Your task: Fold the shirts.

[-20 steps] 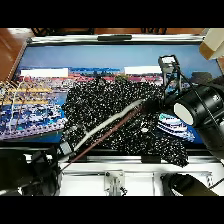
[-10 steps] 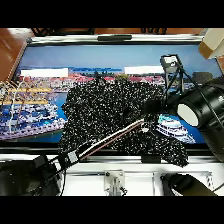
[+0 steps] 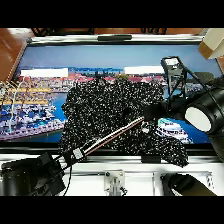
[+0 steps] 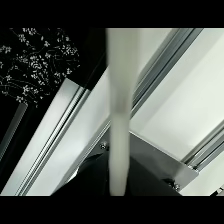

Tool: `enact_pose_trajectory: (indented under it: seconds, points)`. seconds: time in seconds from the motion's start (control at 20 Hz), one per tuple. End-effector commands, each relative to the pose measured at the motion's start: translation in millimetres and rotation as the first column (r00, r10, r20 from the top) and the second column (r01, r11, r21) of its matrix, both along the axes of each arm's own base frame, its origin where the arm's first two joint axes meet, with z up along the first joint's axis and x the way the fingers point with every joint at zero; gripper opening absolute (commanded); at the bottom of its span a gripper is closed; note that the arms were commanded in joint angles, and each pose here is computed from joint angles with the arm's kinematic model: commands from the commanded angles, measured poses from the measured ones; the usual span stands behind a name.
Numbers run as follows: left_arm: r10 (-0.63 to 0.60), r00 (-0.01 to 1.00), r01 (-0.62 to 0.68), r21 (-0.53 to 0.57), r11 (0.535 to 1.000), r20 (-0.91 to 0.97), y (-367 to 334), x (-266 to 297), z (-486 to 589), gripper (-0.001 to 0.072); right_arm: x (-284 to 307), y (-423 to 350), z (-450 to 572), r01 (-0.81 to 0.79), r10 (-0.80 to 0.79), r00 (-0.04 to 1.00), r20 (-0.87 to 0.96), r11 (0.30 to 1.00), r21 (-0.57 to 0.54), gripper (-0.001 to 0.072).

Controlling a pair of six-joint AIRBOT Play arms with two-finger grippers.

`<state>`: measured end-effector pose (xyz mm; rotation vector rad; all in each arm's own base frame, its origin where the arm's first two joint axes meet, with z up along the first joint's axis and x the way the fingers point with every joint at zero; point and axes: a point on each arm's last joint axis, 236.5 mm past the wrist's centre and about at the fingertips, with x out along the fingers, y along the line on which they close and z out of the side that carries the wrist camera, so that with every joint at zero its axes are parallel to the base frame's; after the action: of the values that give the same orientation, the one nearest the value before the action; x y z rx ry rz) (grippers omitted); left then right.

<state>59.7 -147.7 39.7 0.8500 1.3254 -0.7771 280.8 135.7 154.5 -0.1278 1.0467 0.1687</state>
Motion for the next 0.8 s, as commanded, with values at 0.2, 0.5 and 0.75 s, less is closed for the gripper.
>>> enact_pose_trajectory:
  seconds: [0.2,0.5,0.75]
  points:
    - [0.006,0.999,-0.006,0.007,1.000,0.049,11.0,9.0,6.2,0.0047,1.2,-4.4,1.3,0.003,-0.003,1.000,0.008,1.000,-0.018,0.0059]
    - [-0.058,0.995,0.053,0.072,0.996,0.077,-7.7,24.5,-11.4,0.0047,-7.8,17.7,-0.9,-0.097,0.098,0.995,-0.020,0.995,0.034,0.0059]
    - [-0.032,0.997,0.025,0.105,0.994,0.071,-1.1,23.7,-12.5,0.0047,-8.6,13.5,9.9,-0.154,0.157,0.987,0.046,0.986,-0.062,0.0059]
